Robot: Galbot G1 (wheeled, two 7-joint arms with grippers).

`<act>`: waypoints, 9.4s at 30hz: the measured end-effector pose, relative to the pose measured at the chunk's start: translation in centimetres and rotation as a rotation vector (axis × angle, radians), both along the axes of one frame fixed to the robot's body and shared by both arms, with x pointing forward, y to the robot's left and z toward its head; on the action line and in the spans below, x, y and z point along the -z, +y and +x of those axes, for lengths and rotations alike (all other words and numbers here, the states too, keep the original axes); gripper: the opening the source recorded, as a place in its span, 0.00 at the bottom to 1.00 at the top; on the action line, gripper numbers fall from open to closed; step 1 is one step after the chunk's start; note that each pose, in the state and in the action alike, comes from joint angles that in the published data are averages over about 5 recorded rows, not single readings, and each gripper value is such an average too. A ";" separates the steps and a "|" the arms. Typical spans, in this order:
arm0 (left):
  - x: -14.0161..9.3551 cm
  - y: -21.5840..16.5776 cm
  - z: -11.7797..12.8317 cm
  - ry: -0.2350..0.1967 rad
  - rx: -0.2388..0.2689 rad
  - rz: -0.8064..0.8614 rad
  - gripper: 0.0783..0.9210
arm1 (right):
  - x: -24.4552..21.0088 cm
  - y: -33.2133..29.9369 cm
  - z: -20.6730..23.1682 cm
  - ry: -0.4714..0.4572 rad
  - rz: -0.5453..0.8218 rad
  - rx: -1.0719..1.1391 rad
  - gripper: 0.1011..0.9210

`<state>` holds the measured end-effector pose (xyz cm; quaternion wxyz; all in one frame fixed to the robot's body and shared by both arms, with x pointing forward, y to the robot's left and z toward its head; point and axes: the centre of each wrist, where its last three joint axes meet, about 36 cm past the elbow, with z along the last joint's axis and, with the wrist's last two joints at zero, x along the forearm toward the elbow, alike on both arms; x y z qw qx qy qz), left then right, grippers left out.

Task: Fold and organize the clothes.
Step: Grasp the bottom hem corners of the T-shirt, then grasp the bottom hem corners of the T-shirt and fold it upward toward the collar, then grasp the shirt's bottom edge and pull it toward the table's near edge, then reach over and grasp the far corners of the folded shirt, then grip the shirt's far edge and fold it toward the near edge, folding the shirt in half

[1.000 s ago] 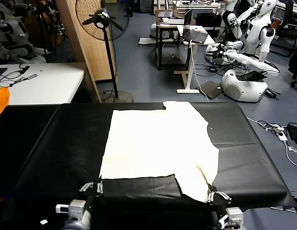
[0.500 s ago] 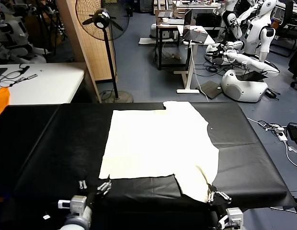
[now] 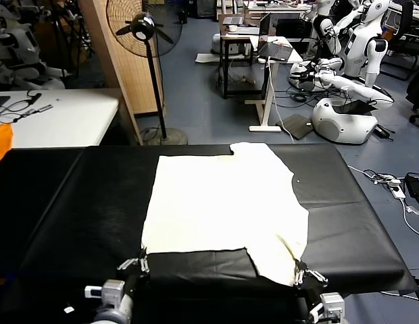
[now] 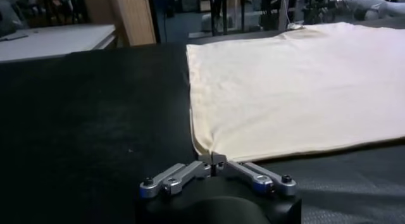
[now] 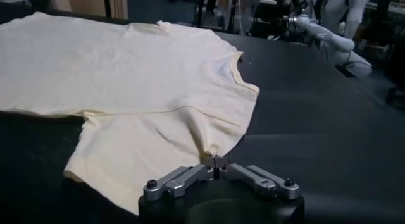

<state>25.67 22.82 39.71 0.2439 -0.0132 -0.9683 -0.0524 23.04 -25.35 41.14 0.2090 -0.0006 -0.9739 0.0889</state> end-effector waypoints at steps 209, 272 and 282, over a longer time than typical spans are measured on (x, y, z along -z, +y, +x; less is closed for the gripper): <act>-1.5 7.6 23.5 0.009 0.062 -0.040 0.85 | -0.6 -2.5 38.4 0.122 0.106 -0.319 0.85; -5.7 7.8 12.0 -0.103 0.206 -0.004 0.06 | -4.2 -6.3 17.3 -0.052 0.018 -0.317 0.02; -4.6 7.5 8.4 -0.045 0.204 -0.028 0.06 | -2.8 -6.5 12.6 0.008 -0.001 -0.291 0.02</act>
